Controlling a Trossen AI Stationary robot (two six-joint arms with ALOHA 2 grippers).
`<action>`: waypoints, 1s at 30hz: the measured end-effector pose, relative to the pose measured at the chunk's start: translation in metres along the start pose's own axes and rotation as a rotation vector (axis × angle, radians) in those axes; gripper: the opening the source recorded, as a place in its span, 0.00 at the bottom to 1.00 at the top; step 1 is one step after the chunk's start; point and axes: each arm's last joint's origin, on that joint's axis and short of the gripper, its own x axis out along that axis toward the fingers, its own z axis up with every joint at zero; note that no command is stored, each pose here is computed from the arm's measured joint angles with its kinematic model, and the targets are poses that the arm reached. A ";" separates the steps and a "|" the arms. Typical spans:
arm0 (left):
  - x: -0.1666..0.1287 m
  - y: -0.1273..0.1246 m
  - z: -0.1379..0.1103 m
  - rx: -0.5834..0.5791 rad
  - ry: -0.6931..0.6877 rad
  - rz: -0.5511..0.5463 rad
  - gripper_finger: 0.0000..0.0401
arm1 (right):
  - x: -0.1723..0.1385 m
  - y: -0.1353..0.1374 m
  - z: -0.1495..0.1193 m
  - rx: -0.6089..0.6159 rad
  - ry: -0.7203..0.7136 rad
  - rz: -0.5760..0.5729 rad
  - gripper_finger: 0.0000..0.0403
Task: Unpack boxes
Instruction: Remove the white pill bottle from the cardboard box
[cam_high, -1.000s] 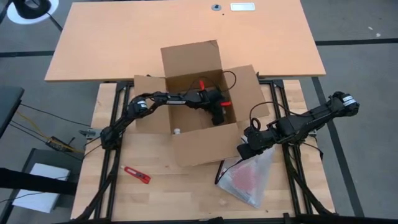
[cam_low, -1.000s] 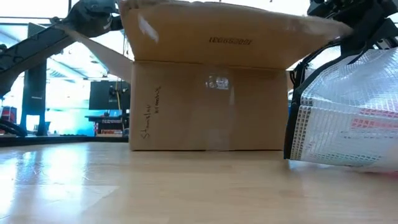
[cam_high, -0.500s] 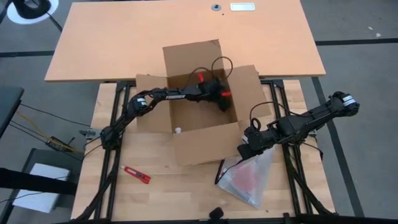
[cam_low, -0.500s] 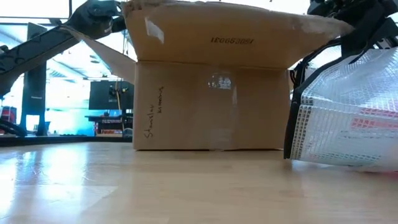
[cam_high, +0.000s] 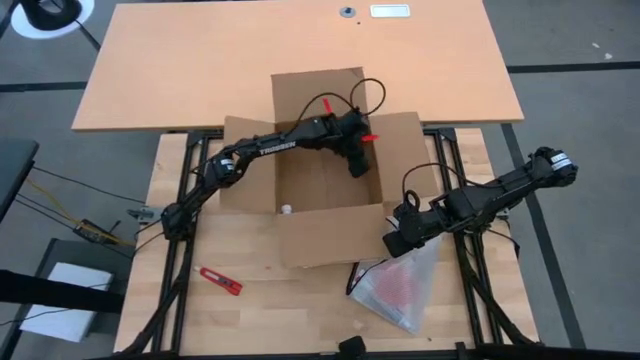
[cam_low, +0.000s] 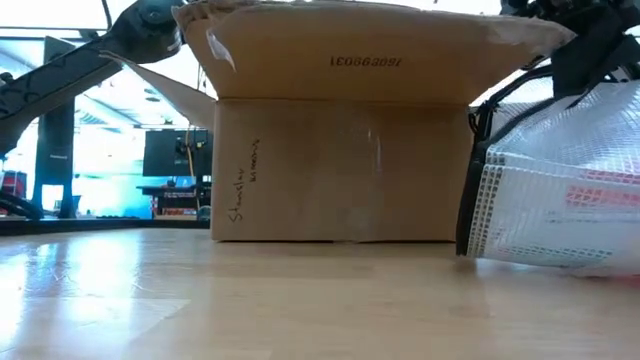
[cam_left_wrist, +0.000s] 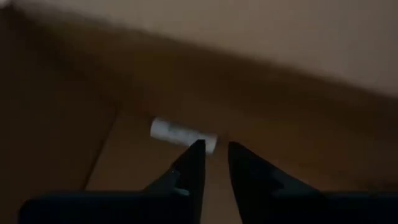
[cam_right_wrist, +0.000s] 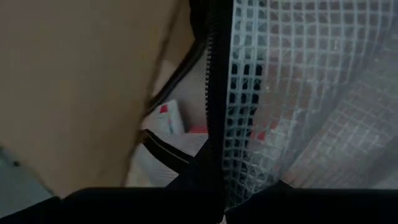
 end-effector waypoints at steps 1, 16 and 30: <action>-0.003 0.002 0.000 -0.002 0.018 0.008 0.20 | 0.000 -0.001 0.000 0.013 0.001 -0.008 0.01; -0.059 0.014 0.013 0.059 -0.043 -0.010 0.20 | -0.045 -0.004 -0.010 0.093 0.177 0.055 0.32; -0.154 0.013 0.018 0.039 -0.103 -0.049 0.20 | -0.140 0.037 0.009 -0.323 -0.255 0.534 0.44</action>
